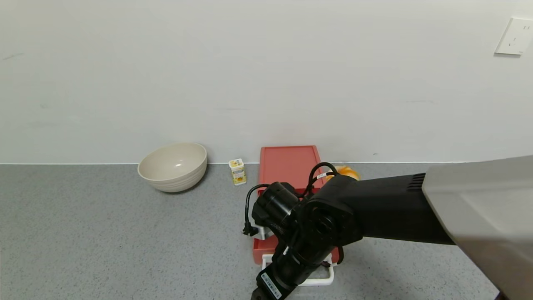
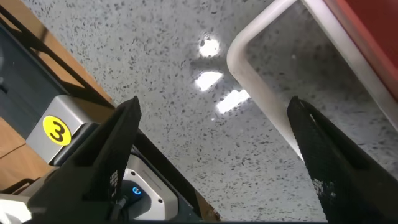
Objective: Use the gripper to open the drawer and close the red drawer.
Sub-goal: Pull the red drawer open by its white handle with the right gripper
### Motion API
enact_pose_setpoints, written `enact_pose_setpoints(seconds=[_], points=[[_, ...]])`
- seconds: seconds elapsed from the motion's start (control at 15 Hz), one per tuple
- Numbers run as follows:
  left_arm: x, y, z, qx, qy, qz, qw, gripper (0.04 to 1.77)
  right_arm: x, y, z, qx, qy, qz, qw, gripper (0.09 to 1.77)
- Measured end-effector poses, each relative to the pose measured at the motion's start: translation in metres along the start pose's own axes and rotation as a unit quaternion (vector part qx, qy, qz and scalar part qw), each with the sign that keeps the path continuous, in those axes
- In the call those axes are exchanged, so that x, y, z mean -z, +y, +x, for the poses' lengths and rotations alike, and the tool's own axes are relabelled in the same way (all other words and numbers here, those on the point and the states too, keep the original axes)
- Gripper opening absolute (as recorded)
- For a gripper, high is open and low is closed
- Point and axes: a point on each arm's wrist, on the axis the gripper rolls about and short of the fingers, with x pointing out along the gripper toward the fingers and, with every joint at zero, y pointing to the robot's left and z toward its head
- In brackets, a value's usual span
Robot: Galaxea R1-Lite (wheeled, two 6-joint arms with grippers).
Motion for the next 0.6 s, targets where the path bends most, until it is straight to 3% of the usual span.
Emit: enact_pose_setpoints(seconds=[0.33, 0.6], points=[[0.000, 0.000, 0.000, 0.000, 0.000, 0.000, 1.0000, 1.72, 0.001, 0.004, -0.011, -0.001, -0.009, -0.005, 1.000, 1.71], [0.000, 0.000, 0.000, 0.000, 0.000, 0.000, 1.0000, 1.72, 0.003, 0.009, -0.046, 0.005, -0.048, -0.018, 0.999, 1.71]])
